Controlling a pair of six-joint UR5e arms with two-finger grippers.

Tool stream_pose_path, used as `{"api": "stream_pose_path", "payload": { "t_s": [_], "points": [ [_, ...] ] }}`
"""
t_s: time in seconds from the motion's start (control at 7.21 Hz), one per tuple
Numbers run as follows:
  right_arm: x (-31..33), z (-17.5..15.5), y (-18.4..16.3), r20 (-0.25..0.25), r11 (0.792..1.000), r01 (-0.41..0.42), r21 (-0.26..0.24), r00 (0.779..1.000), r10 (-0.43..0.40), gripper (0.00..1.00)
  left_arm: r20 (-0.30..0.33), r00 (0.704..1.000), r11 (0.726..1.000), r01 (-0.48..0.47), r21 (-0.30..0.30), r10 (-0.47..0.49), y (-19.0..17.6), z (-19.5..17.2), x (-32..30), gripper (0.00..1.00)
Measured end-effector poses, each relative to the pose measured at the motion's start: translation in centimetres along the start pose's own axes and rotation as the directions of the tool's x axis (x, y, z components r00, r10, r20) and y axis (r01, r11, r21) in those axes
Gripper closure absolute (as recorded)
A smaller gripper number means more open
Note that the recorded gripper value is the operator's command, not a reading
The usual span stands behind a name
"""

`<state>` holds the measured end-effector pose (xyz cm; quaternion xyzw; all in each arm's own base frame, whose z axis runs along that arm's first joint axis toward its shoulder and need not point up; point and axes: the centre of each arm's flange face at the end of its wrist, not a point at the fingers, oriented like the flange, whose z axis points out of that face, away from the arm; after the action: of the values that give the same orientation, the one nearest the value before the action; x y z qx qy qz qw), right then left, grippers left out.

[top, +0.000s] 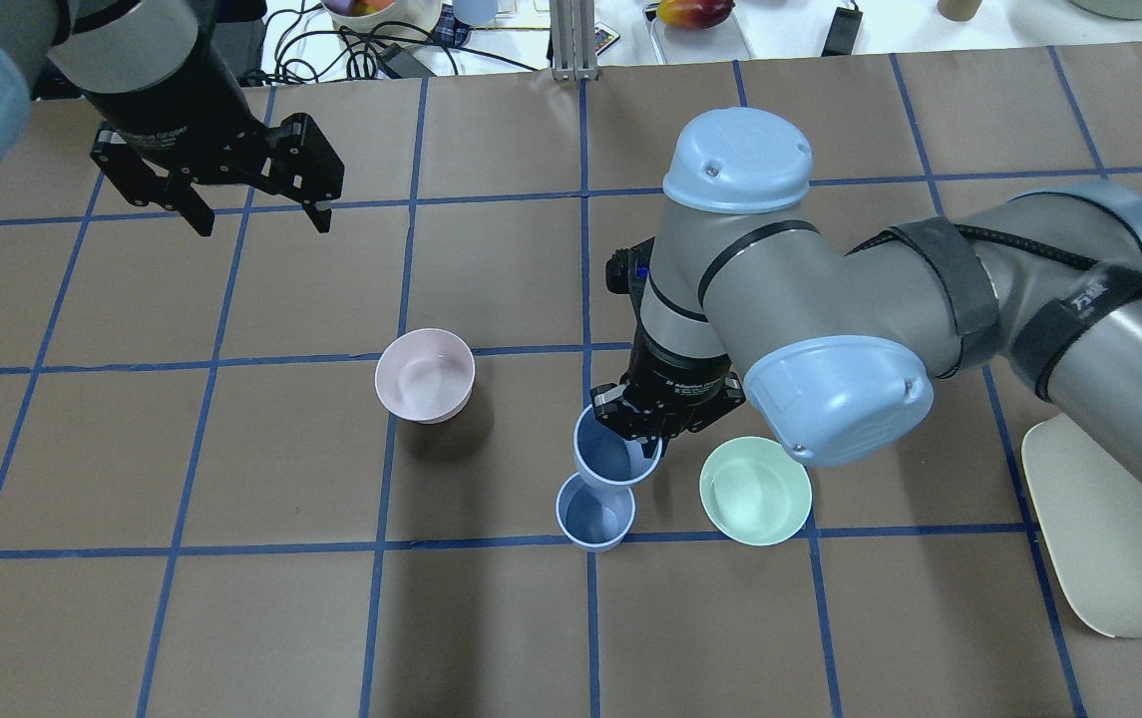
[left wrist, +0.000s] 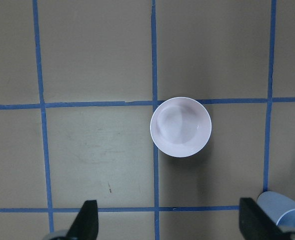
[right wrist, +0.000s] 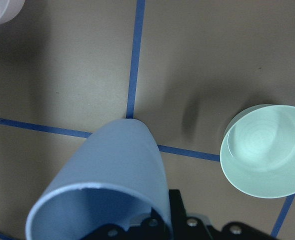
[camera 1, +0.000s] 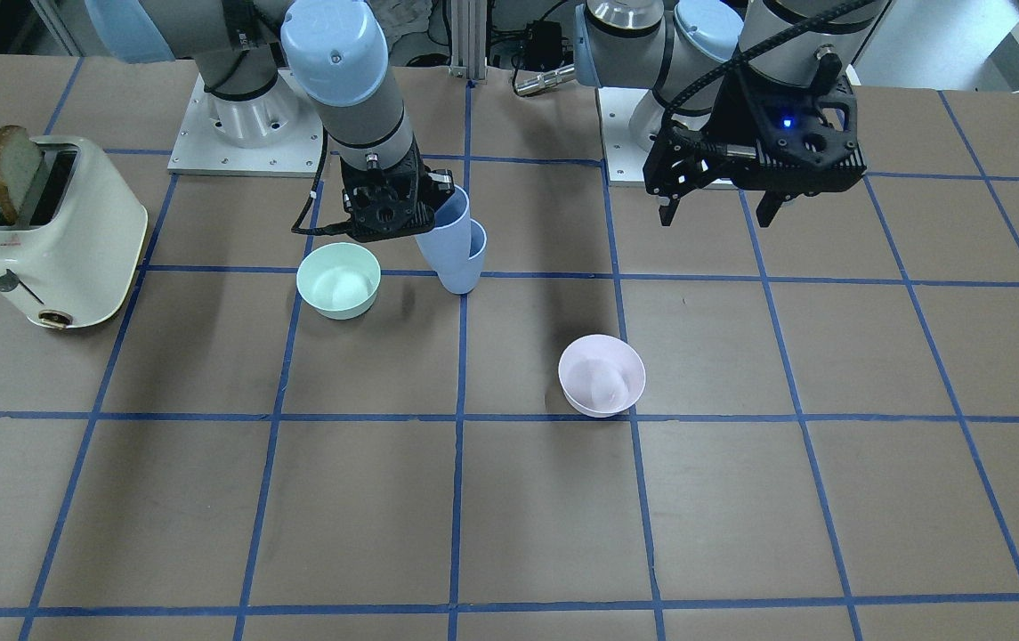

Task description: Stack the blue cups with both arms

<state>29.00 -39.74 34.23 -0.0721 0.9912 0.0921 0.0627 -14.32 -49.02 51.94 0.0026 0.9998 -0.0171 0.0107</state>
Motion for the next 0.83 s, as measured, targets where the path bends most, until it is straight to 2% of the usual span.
{"api": "stream_pose_path", "payload": {
  "t_s": [0.42, 0.83],
  "points": [
    [-0.5, -1.3, -0.2, 0.009, 1.000, 0.000, 0.015, 1.000, 0.000, 1.00, 0.001, 1.000, 1.000, 0.000, 0.002, 0.000, 0.1, -0.1, 0.0, 0.00],
    [-0.7, -0.9, 0.3, 0.027, 0.999, -0.013, -0.045, 1.000, 0.014, 1.00, 0.001, 1.000, 1.000, 0.000, 0.001, 0.000, 0.1, -0.1, 0.0, 0.00]
  ]
}}
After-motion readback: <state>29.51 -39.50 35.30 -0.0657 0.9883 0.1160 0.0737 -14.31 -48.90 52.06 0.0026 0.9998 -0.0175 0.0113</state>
